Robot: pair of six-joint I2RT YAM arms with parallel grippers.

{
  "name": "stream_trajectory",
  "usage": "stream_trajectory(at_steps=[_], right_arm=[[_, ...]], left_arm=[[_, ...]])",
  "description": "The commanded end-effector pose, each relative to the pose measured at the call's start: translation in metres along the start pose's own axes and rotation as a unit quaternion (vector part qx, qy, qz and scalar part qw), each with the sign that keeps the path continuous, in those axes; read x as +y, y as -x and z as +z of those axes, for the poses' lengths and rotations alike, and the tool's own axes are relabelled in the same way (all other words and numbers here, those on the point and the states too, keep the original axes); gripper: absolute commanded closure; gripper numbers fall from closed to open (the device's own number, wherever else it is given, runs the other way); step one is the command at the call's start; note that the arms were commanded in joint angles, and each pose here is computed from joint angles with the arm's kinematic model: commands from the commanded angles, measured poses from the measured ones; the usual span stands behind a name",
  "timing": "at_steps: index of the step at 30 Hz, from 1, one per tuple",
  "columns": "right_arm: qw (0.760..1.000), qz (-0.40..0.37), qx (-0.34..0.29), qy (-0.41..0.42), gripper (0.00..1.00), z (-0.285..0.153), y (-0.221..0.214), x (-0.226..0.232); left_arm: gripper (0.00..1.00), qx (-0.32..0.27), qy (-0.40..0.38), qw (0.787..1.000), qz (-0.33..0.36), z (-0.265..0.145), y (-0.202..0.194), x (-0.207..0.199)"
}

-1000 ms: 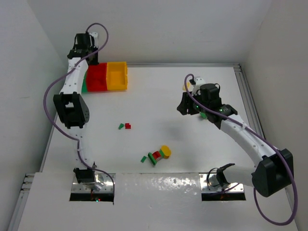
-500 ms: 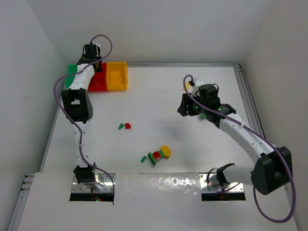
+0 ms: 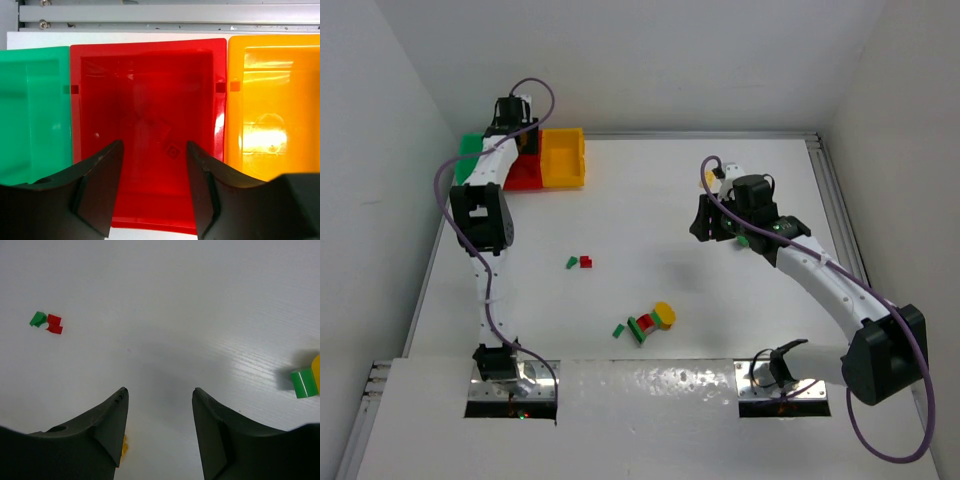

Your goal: Sort the legos into containers by color

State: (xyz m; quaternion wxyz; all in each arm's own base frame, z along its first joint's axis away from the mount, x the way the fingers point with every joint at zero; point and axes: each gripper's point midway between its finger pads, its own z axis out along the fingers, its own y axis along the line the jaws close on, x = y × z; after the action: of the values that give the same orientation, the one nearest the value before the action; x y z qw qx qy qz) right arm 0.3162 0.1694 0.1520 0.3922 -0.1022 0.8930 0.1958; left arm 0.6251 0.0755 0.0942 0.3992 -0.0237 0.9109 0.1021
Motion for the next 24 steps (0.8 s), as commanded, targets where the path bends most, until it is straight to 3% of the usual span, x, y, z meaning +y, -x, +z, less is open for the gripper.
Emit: stream_trajectory(at_steps=[1,3,8,10,11,12,14,16,17,18,21,24], right_arm=[[0.999,-0.016,-0.035,0.011,0.46,-0.01,0.027,0.009],[0.999,-0.017,-0.035,0.014,0.46,-0.01,0.027,0.01],[0.999,-0.017,-0.032,0.015,0.46,-0.011,0.024,0.01],[0.999,-0.016,-0.029,0.015,0.46,-0.012,0.023,0.01],[0.999,-0.015,-0.029,0.015,0.46,-0.013,0.023,0.01],[0.999,-0.014,-0.028,0.017,0.46,-0.013,0.021,0.011],[0.999,-0.014,-0.032,0.018,0.46,-0.014,0.019,0.01],[0.999,-0.011,-0.027,0.019,0.46,-0.012,0.011,0.01],[0.999,-0.011,-0.027,0.02,0.46,-0.011,0.011,0.01],[0.999,-0.009,-0.026,0.02,0.46,-0.01,0.009,0.01],[0.999,-0.008,-0.019,0.03,0.46,-0.008,0.004,0.012],[0.999,-0.01,-0.016,0.031,0.46,-0.007,0.0,0.012]], left_arm=[[0.49,-0.038,0.001,0.999,-0.009,-0.016,0.027,0.01],[0.49,-0.054,0.001,0.999,-0.009,-0.029,0.041,0.012],[0.61,-0.099,-0.009,0.995,-0.025,-0.089,0.083,0.019],[0.61,-0.088,-0.074,0.993,-0.007,-0.111,0.076,-0.002],[0.6,-0.111,-0.11,0.987,0.027,-0.145,0.087,-0.012],[0.56,-0.08,-0.186,0.977,0.062,-0.149,0.054,-0.042],[0.52,-0.071,-0.223,0.961,0.15,-0.185,0.032,-0.066],[0.5,-0.012,-0.243,0.946,0.214,-0.189,-0.023,-0.089],[0.51,-0.01,-0.256,0.931,0.261,-0.205,-0.035,-0.106],[0.51,0.037,-0.274,0.917,0.287,-0.207,-0.076,-0.114],[0.52,0.074,-0.345,0.869,0.347,-0.234,-0.134,-0.144],[0.51,0.093,-0.39,0.832,0.383,-0.25,-0.168,-0.159]])
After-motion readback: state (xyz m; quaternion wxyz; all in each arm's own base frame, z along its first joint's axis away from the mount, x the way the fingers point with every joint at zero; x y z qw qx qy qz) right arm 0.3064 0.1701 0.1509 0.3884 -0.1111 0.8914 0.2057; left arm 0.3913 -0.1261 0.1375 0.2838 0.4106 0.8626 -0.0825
